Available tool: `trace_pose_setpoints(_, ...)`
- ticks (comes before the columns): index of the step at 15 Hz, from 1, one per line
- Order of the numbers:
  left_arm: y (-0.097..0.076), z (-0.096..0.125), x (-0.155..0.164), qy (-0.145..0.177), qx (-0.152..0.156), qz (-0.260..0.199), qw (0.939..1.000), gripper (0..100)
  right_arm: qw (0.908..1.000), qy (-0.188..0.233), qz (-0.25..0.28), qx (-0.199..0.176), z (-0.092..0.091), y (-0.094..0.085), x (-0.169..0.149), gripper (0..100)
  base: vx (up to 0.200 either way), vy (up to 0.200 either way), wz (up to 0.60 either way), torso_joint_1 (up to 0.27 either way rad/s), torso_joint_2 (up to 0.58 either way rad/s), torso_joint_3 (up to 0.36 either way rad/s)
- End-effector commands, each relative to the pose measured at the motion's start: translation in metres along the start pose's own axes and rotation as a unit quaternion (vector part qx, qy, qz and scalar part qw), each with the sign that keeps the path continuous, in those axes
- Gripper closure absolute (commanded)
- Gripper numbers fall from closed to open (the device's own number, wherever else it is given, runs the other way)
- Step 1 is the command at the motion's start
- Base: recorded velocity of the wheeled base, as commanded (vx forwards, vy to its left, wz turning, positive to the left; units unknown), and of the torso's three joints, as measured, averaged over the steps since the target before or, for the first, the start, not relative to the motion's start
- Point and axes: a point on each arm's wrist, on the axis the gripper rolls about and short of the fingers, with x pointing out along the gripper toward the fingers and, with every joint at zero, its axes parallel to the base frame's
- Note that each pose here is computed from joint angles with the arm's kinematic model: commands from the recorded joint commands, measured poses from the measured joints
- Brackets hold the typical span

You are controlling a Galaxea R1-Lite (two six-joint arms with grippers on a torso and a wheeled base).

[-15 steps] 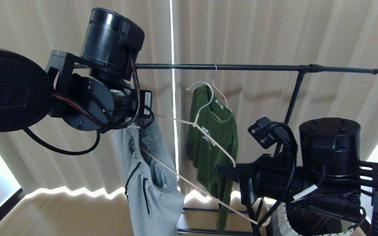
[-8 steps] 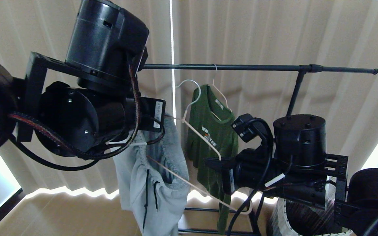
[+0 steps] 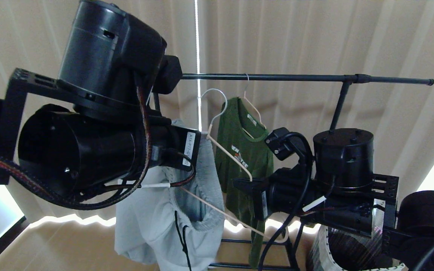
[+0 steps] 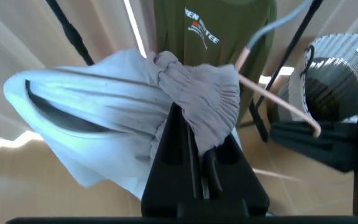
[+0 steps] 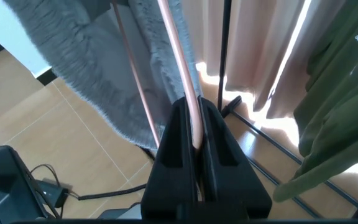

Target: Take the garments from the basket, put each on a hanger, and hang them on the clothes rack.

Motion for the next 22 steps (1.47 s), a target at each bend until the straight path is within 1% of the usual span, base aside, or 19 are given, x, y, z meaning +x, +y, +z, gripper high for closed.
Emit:
trace_pose_setpoints(1,0.003,-0.007,-0.004,0.008,0.005,-0.006,0.9999,100,1.0,-0.005,0.002,-0.001,0.002,0.001,-0.003,100,0.0,0.0,0.0,0.0,0.0,0.0)
trace_pose_setpoints(3,0.006,-0.01,-0.008,0.008,0.003,-0.008,0.9999,100,0.9999,-0.012,0.003,0.0,0.005,0.002,-0.007,100,0.0,0.0,0.0,0.0,0.0,0.0)
trace_pose_setpoints(4,0.008,-0.01,-0.012,0.005,0.002,-0.01,0.9999,0,0.9999,-0.014,0.004,0.0,0.006,0.002,-0.009,100,0.0,0.0,0.0,0.0,0.0,0.0)
trace_pose_setpoints(6,0.009,-0.009,-0.015,-0.002,-0.001,-0.011,0.9999,0,0.9996,-0.026,0.007,-0.002,0.008,0.003,-0.01,100,0.0,0.0,0.0,0.0,0.0,0.0)
trace_pose_setpoints(7,0.011,-0.009,-0.018,-0.007,-0.002,-0.012,0.9999,0,0.9989,-0.045,0.011,-0.008,0.011,0.003,-0.011,100,0.0,0.0,0.0,0.0,0.0,0.0)
trace_pose_setpoints(9,0.013,-0.016,-0.019,-0.019,-0.002,-0.014,0.9997,0,0.9983,-0.056,0.009,-0.007,0.014,0.001,-0.013,100,0.0,0.0,0.0,0.0,0.0,0.0)
trace_pose_setpoints(12,0.022,-0.032,-0.02,-0.036,0.026,-0.007,0.999,0,0.9981,-0.059,0.0,-0.018,0.015,-0.005,-0.019,100,0.0,0.0,0.0,0.0,0.0,0.0)
trace_pose_setpoints(13,0.032,-0.04,-0.019,-0.055,0.04,0.006,0.9977,0,0.9976,-0.064,-0.004,-0.027,0.016,-0.008,-0.026,100,0.0,0.0,0.0,0.0,0.0,0.0)
trace_pose_setpoints(14,0.039,-0.043,-0.016,-0.08,0.046,0.02,0.9956,0,0.997,-0.068,-0.008,-0.036,0.017,-0.013,-0.033,100,0.0,0.0,0.0,0.0,0.0,0.0)
trace_pose_setpoints(15,0.048,-0.046,-0.009,-0.098,0.057,0.042,0.9927,0,0.9957,-0.076,-0.012,-0.051,0.02,-0.02,-0.042,100,0.0,0.0,0.0,0.0,0.0,0.0)
trace_pose_setpoints(16,0.058,-0.049,-0.004,-0.111,0.064,0.048,0.9906,0,0.9949,-0.08,-0.012,-0.06,0.022,-0.026,-0.049,100,0.0,0.0,0.0,0.0,0.0,0.0)
trace_pose_setpoints(17,0.064,-0.051,-0.002,-0.116,0.071,0.038,0.99,0,0.9943,-0.084,-0.01,-0.064,0.023,-0.029,-0.054,100,0.0,0.0,0.0,0.0,0.0,0.0)
trace_pose_setpoints(18,0.079,-0.052,-0.01,-0.133,0.102,0.005,0.9858,0,0.9929,-0.091,-0.014,-0.075,0.026,-0.037,-0.064,100,0.0,0.0,0.0,0.0,0.0,0.0)
trace_pose_setpoints(19,0.088,-0.049,-0.018,-0.15,0.136,-0.007,0.9793,0,0.992,-0.094,-0.021,-0.082,0.028,-0.042,-0.067,100,0.0,0.0,0.0,0.0,0.0,0.0)
trace_pose_setpoints(20,0.096,-0.047,-0.02,-0.161,0.179,-0.008,0.9706,0,0.991,-0.094,-0.028,-0.091,0.028,-0.047,-0.069,100,0.0,0.0,0.0,0.0,0.0,0.0)
trace_pose_setpoints(21,0.099,-0.045,-0.021,-0.17,0.201,-0.011,0.9648,0,0.9904,-0.093,-0.027,-0.098,0.028,-0.049,-0.07,100,0.0,0.0,0.0,0.0,0.0,0.0)
trace_pose_setpoints(22,0.102,-0.042,-0.022,-0.191,0.246,-0.03,0.9497,0,0.9903,-0.088,-0.016,-0.106,0.027,-0.05,-0.07,100,0.0,0.0,0.0,0.0,0.0,0.0)
